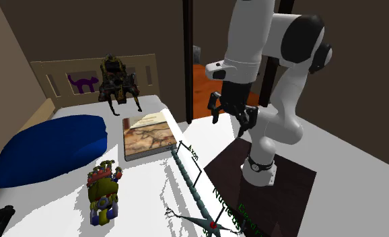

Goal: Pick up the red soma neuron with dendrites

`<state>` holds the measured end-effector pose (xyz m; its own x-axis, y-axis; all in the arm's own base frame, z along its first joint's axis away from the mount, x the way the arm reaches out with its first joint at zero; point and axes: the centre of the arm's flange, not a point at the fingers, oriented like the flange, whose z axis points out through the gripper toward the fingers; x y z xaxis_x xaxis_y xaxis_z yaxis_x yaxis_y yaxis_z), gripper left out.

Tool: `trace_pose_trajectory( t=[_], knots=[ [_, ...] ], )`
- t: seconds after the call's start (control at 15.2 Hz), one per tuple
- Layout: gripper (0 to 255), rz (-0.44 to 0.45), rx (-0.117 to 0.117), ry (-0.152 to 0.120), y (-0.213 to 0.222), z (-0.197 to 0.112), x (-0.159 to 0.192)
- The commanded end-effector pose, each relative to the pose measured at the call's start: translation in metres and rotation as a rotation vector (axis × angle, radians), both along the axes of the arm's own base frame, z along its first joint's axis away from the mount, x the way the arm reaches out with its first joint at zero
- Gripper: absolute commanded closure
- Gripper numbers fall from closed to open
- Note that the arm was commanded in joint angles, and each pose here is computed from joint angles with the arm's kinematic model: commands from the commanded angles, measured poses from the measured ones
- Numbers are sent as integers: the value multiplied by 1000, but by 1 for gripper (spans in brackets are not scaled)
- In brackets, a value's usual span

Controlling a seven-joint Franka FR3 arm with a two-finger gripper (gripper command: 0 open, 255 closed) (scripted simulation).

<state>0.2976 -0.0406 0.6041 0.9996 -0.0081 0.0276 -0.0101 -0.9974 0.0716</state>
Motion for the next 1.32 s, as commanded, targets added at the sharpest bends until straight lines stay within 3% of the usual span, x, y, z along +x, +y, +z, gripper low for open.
trace_pose_trajectory(
  t=[0.0, 0.73, 0.79, 1.25],
  knots=[
    [0, 0, 0, 0, 0, 0, 0],
    [0, 1008, -257, -138, 7, -79, 80],
    [0, 1038, -265, -143, 8, -82, 82],
    [0, 1038, -265, -143, 8, -122, 82]
  ],
)
